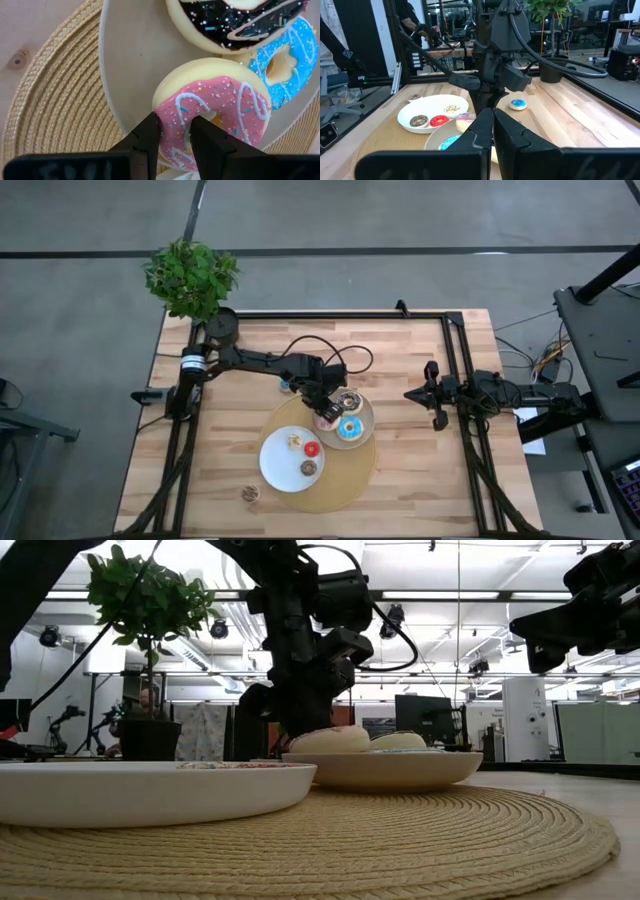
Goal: Pick & Place donuts
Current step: Put the large pink donut on the gray plate
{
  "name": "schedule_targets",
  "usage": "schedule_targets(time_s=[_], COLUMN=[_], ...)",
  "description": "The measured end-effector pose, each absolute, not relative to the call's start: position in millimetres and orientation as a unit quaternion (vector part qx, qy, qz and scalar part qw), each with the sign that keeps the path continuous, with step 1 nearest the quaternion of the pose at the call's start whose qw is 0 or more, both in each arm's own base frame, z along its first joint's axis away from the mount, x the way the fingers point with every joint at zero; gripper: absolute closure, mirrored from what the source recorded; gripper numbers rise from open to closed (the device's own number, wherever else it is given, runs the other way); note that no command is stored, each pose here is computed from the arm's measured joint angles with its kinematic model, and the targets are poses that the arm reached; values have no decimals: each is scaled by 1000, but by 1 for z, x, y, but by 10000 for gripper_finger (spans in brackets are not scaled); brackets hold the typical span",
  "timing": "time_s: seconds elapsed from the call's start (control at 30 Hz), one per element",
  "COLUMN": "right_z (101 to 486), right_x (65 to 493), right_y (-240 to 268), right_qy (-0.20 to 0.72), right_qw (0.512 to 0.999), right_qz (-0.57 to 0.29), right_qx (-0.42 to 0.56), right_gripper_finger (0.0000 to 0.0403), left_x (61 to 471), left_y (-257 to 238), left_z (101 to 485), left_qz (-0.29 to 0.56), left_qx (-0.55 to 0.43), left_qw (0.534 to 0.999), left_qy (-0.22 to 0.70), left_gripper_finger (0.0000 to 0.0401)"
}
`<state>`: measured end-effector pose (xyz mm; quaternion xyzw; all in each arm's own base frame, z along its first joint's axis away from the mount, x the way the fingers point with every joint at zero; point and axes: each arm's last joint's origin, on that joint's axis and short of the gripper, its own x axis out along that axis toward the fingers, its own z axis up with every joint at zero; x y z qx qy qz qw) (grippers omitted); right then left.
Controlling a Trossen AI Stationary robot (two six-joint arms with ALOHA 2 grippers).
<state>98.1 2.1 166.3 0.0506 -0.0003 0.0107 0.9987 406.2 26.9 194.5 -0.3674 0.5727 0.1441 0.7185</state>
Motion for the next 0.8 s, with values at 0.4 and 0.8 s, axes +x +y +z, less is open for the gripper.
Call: schedule_targets(time_s=[0.4,0.8], right_z=[166,166], right_x=[98,98], right_y=[2,2], right_qy=[0,0], right_qw=[999,999], right_qz=[11,11], right_qx=[49,49], right_gripper_finger=[394,394], left_x=[406,407], left_y=[27,27], left_z=[195,195], left_qz=[140,141], left_qx=[-359,-355], left_qw=[723,727], left_qy=[573,570], left_gripper_finger=[322,244])
